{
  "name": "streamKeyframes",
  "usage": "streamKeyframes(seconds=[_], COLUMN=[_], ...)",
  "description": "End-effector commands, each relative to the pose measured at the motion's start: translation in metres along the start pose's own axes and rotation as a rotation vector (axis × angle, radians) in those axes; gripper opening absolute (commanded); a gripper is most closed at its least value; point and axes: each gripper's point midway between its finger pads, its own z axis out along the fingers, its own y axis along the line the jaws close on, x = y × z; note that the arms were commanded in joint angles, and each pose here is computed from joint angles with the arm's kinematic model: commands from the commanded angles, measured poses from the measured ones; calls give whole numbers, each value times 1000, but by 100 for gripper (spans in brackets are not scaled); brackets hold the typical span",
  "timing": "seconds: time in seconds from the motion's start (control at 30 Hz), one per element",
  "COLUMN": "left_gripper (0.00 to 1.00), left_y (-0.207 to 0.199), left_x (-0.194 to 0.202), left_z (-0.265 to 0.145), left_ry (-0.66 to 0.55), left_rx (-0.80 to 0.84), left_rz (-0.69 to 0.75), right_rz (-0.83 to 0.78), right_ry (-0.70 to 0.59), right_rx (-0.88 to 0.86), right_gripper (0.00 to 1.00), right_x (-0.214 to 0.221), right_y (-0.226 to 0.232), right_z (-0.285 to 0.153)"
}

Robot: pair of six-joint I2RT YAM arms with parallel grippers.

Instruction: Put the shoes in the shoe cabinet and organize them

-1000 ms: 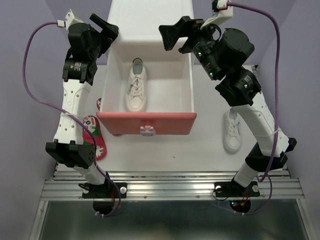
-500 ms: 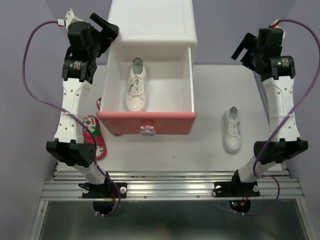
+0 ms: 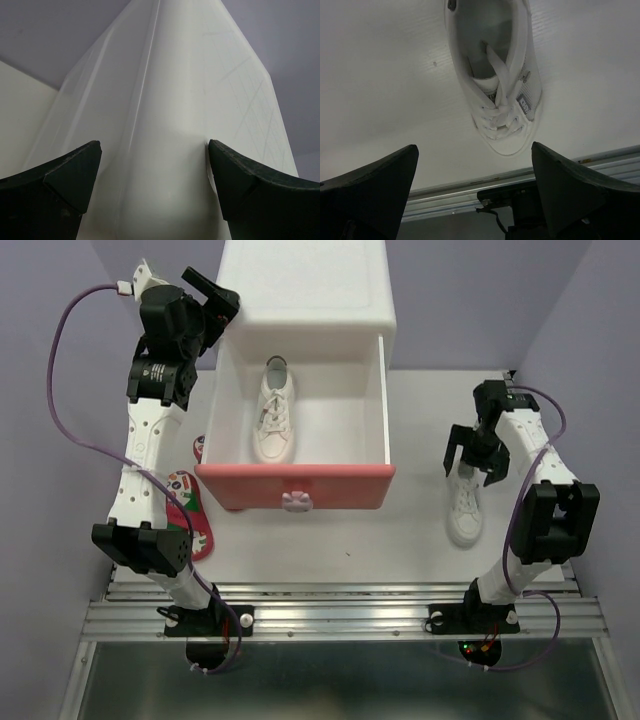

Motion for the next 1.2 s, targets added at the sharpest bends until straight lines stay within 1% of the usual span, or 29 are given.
streamKeyframes(seconds=[0.0, 0.1, 0.17, 0.23, 0.27, 0.33, 0.5, 0.53, 0.6, 0.63, 0.67, 0.7, 0.73, 0.77, 0.8, 0.83, 0.87, 0.93, 0.97, 1.03, 1.07, 1.1, 1.17], left_gripper=[97, 97, 97, 97, 97, 97, 97, 97, 97, 97, 97, 97, 97, 97, 97, 97, 97, 97, 97, 97, 97, 97, 97], left_y=[103, 102, 100, 98, 96, 92, 89, 88, 89, 89, 89, 87, 87, 87, 86, 85, 85, 83, 82, 82, 83, 83, 83], left_x=[87, 92, 93, 95, 95, 97, 104, 105, 105, 104, 103, 102, 103, 103, 101, 101, 101, 99, 97, 97, 98, 98, 99], left_z=[-10, -11, -13, -13, -14, -15, -17, -18, -17, -17, -17, -16, -16, -15, -15, -14, -14, -13, -13, -13, -13, -13, -13], left_ry=[306, 317, 319, 323, 323, 328, 338, 341, 339, 338, 336, 335, 336, 337, 335, 335, 334, 329, 325, 326, 330, 331, 329], left_rx=[-349, -344, -342, -339, -334, -319, -316, -315, -317, -320, -320, -315, -314, -315, -315, -313, -311, -306, -303, -306, -306, -306, -303], left_rz=[141, 136, 133, 129, 125, 117, 114, 115, 124, 126, 128, 128, 129, 130, 128, 128, 132, 134, 139, 141, 141, 141, 138], right_rz=[-48, -58, -56, -48, -42, -31, -20, -13, -8, -4, 5, 10, 11, 19, 23, 28, 42, 62, 76, 102, 124, 133, 173], right_ry=[-70, -59, -8, -1, -25, -44, 15, 19, 16, 9, -11, -33, -54, -94, -122, -155, -245, -371, -501, -644, -723, -868, -992], right_rx=[-72, -103, -122, -101, -56, -29, 80, 87, 73, 69, 66, 69, 66, 68, 66, 62, 37, -5, -71, -151, -227, -310, -442], right_gripper=[100, 100, 100, 98, 98, 95, 88, 78, 66, 58, 38, 28, 21, 10, 6, 4, 1, 1, 1, 1, 1, 1, 1], right_x=[-4, -4, 2, 2, -2, -5, 9, 11, 11, 9, 6, 1, -4, -15, -23, -32, -58, -86, -117, -146, -160, -177, -192], right_y=[7, 15, 21, 18, 11, 4, -17, -18, -16, -15, -15, -15, -15, -15, -14, -13, -9, -3, 6, 16, 26, 32, 44], right_z=[6, 25, 39, 45, 50, 55, 74, 75, 76, 75, 71, 69, 64, 54, 45, 35, 9, -32, -77, -130, -161, -221, -273])
